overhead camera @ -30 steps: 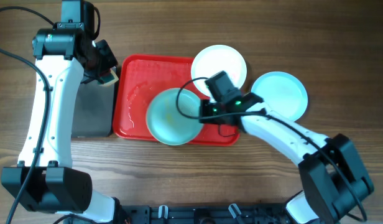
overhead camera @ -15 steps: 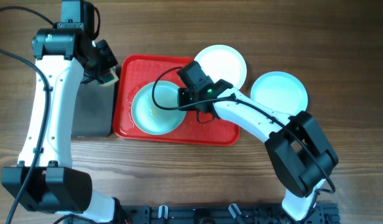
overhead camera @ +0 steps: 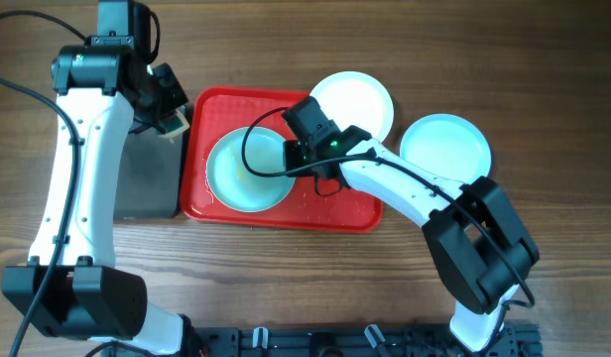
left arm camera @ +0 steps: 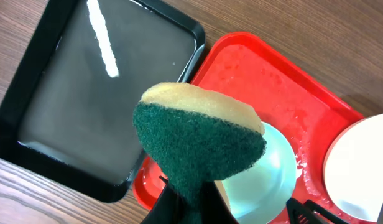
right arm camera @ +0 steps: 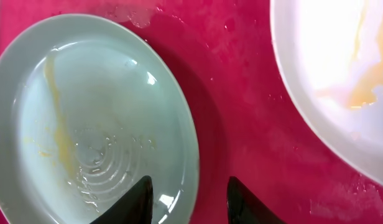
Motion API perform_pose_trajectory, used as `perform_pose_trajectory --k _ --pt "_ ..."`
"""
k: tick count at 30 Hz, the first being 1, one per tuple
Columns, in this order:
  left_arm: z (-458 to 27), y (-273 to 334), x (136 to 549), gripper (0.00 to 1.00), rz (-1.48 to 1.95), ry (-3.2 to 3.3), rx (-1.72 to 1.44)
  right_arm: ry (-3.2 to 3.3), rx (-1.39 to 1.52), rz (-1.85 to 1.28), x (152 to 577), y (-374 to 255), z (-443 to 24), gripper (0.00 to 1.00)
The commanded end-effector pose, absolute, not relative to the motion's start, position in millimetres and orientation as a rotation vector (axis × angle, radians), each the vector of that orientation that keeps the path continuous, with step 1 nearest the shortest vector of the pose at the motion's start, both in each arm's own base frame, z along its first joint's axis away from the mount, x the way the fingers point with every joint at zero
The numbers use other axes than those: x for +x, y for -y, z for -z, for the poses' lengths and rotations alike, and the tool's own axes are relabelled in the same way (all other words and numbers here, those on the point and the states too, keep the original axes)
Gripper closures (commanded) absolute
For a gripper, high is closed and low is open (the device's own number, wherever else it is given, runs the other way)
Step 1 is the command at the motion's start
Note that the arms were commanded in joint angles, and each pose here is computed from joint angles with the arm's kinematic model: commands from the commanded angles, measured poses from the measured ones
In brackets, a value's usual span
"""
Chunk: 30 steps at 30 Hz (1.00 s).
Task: Clean dirty plates on tray and stack at the side
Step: 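Drag the lower light-blue plate toward the tray center with the right gripper, then scrub the second light-blue plate with the sponge in the left gripper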
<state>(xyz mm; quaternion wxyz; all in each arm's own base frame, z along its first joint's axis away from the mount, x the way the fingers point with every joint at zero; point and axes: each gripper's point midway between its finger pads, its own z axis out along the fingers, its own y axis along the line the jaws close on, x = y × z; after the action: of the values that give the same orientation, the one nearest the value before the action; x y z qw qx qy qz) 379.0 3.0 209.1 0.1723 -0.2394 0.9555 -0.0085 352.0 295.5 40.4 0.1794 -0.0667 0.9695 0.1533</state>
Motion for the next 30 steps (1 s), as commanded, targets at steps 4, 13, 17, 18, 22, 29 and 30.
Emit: perform_pose_trajectory --k 4,13,17,18,22,29,30 --pt "-189 16 380 0.96 0.15 -2.741 -0.855 -2.702 -0.329 -0.382 366 -298 -23 0.63" --pt "-143 39 380 0.96 0.14 -2.814 -0.81 -2.687 -0.39 -0.387 369 -303 -14 0.75" --pt "-127 57 379 0.96 0.136 -2.854 -0.643 -2.696 -0.393 -0.402 368 -305 -8 0.83" --pt "-124 58 377 0.96 0.131 -2.858 -0.636 -2.699 -0.393 -0.401 368 -304 -6 0.85" --pt "-115 57 371 0.96 0.117 -2.882 -0.638 -2.72 -0.387 -0.437 367 -304 -2 0.91" --pt "-96 58 360 0.96 0.097 -2.926 -0.612 -2.777 -0.324 -0.596 367 -299 -3 0.96" --pt "-89 60 360 0.96 0.1 -2.925 -0.6 -2.782 -0.32 -0.61 367 -298 -3 0.96"
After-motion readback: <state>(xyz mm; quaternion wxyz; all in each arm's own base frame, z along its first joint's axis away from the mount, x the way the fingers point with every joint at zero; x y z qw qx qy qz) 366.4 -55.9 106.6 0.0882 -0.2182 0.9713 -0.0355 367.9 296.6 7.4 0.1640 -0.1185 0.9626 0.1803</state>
